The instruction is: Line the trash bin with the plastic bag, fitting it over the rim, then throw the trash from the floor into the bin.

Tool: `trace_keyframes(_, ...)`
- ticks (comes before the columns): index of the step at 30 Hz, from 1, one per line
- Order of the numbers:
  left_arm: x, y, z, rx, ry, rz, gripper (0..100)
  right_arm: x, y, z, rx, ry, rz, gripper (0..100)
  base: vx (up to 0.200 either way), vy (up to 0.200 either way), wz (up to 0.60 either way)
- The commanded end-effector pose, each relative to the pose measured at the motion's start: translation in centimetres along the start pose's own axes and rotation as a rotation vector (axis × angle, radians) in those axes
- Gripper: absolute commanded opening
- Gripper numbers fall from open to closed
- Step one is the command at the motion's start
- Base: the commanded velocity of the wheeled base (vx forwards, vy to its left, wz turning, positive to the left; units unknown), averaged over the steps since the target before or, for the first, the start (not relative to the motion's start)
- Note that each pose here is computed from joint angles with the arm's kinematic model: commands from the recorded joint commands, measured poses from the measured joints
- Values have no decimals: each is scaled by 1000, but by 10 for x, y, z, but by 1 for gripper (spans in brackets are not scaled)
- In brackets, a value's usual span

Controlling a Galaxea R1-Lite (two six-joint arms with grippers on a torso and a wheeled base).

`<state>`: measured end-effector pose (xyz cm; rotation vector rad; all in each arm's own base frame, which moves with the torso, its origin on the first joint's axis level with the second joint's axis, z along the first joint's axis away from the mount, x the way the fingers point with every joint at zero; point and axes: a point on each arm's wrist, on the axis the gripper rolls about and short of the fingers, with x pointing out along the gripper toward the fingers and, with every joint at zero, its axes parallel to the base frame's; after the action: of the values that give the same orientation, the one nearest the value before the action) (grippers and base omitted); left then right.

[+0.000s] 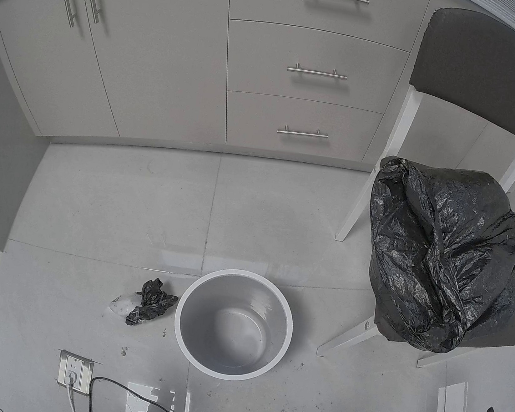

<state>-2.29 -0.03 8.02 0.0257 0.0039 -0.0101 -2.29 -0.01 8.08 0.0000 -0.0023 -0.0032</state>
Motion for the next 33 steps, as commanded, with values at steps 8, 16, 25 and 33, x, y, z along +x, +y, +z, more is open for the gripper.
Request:
trace_keyframes(8, 0, 0, -5, 2, 1, 1, 0, 1, 0, -4, 0, 13, -9, 100, 0, 0, 0)
trace_keyframes(16, 0, 0, -5, 10, -3, -1, 0, 1, 0, -4, 3, 10, -6, 100, 0, 0, 0)
trace_keyframes(25, 0, 0, -5, 16, -1, 2, 0, 1, 0, -4, 8, 7, -6, 100, 0, 0, 0)
trace_keyframes(33, 0, 0, -5, 17, -3, -1, 0, 1, 0, -4, 9, 5, -6, 100, 0, 0, 0)
